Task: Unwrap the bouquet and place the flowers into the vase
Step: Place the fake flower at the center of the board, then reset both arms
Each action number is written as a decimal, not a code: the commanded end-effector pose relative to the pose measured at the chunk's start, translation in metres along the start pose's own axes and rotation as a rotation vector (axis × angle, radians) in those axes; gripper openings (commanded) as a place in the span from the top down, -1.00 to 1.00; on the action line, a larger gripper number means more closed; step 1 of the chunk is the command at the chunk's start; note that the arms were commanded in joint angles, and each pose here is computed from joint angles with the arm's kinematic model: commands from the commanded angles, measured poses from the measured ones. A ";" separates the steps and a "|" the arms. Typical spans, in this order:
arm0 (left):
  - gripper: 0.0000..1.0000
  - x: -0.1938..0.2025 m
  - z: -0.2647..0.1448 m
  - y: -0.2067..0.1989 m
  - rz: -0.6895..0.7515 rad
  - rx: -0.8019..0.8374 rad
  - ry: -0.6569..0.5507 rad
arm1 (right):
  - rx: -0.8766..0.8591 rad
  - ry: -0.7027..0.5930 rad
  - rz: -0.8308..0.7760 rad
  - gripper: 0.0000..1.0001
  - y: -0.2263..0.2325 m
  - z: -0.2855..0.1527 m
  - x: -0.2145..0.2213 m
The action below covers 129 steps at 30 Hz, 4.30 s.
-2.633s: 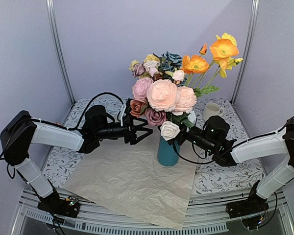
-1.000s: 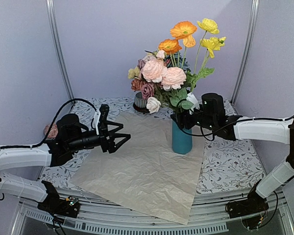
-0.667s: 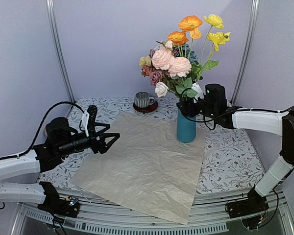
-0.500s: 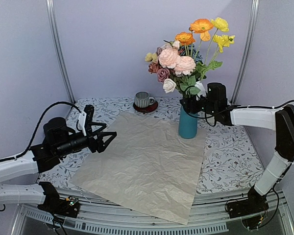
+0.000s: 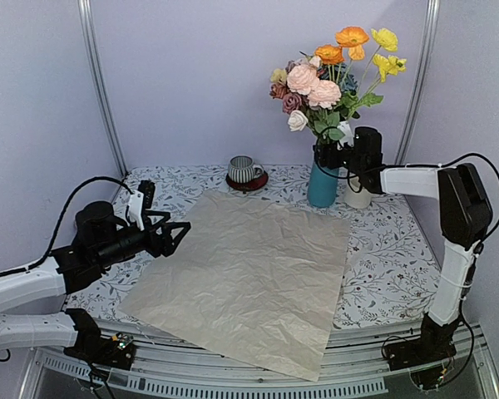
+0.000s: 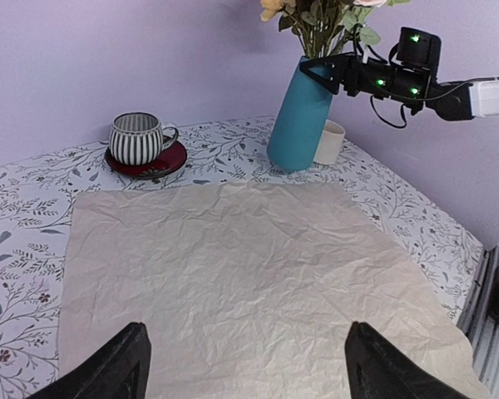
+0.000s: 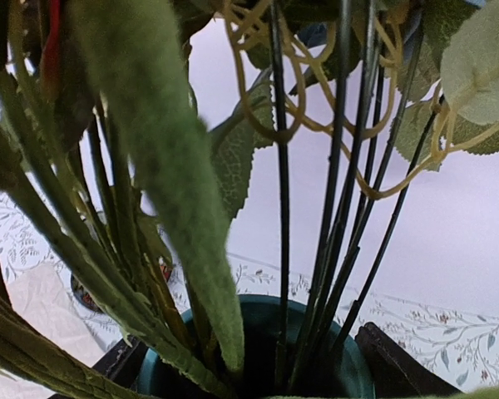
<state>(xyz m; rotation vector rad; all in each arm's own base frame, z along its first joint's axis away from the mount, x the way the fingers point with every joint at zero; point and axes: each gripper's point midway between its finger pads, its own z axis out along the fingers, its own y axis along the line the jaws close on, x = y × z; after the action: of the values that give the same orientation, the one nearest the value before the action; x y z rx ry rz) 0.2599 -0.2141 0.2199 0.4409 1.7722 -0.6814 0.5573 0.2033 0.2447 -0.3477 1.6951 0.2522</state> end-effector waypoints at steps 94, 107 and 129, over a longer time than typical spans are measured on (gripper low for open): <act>-0.96 -0.008 -0.053 0.125 0.073 -0.642 -0.154 | 0.290 -0.098 0.026 -0.97 -0.040 -0.232 0.054; -0.96 -0.002 -0.080 0.191 0.175 -0.795 -0.298 | 0.314 -0.215 -0.099 -0.97 -0.071 -0.241 0.099; -0.95 0.000 -0.059 0.254 0.165 -0.829 -0.268 | 0.342 -0.159 0.012 -0.97 -0.113 -0.225 0.124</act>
<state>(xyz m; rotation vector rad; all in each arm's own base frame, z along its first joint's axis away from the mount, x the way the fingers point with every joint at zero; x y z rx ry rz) 0.3727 0.0090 0.1688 -0.0684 1.6235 0.0846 0.3735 0.0055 0.1528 -0.0624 1.5782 -0.0237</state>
